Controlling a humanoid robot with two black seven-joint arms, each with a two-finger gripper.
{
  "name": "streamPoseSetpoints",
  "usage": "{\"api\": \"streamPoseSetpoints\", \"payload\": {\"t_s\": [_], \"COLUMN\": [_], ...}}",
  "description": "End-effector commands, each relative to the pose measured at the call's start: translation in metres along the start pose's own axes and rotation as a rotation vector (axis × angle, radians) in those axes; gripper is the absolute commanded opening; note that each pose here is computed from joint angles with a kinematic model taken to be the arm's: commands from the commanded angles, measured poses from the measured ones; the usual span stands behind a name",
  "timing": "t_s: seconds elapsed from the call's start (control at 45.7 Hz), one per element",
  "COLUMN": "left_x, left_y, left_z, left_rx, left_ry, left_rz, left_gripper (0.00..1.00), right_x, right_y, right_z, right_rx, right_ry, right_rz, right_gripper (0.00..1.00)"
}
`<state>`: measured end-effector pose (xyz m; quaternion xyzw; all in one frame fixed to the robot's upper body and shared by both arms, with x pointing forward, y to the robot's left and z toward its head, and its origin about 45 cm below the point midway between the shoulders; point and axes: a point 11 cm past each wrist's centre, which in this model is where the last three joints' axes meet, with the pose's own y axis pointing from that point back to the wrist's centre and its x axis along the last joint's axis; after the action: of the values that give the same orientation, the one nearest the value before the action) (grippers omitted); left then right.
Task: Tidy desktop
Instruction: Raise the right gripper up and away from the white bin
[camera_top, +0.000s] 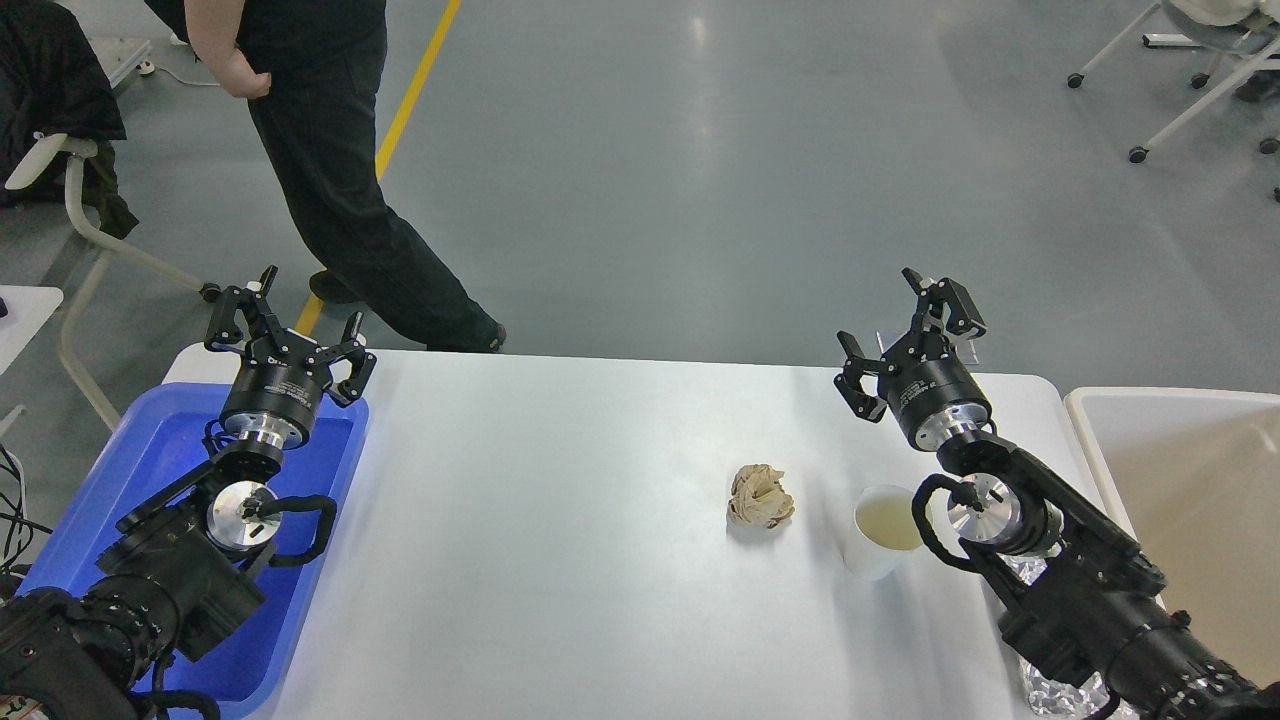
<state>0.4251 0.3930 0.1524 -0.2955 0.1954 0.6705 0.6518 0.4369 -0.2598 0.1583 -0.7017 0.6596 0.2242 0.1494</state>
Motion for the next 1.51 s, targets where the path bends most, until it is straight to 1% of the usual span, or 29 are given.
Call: {"api": "streamPoseSetpoints", "payload": {"t_s": [0.0, 0.328, 0.459, 0.59, 1.05, 1.312, 1.421, 1.487], "left_x": [0.000, 0.000, 0.000, 0.000, 0.000, 0.000, 0.000, 0.000], "left_y": [0.000, 0.000, 0.000, 0.000, 0.000, 0.000, 0.000, 0.000], "left_z": [0.000, 0.000, 0.000, 0.000, 0.000, 0.000, 0.000, 0.000], "left_rx": [0.000, 0.001, 0.001, 0.001, -0.001, 0.001, 0.001, 0.001], "left_ry": [0.000, -0.001, -0.001, -0.001, 0.000, -0.001, -0.001, -0.001], "left_rz": [0.000, 0.000, 0.000, 0.000, -0.001, 0.000, 0.000, 0.000], "left_gripper": [1.00, 1.00, 1.00, 1.00, 1.00, 1.00, 1.00, 1.00], "right_x": [-0.002, 0.008, 0.018, 0.023, 0.014, -0.007, -0.009, -0.003], "right_y": [-0.003, -0.005, -0.005, -0.005, -0.009, -0.024, -0.025, -0.024], "right_z": [-0.004, -0.021, -0.037, -0.041, -0.038, -0.038, -0.038, -0.043], "right_rx": [0.008, 0.039, 0.060, 0.063, 0.054, 0.013, 0.001, -0.004], "right_ry": [0.002, 0.015, 0.043, 0.051, 0.064, 0.185, 0.232, 0.274], "right_rz": [-0.003, 0.002, 0.011, 0.023, 0.005, -0.052, -0.068, -0.066], "right_gripper": [1.00, 1.00, 1.00, 1.00, 1.00, 1.00, 1.00, 1.00]}}
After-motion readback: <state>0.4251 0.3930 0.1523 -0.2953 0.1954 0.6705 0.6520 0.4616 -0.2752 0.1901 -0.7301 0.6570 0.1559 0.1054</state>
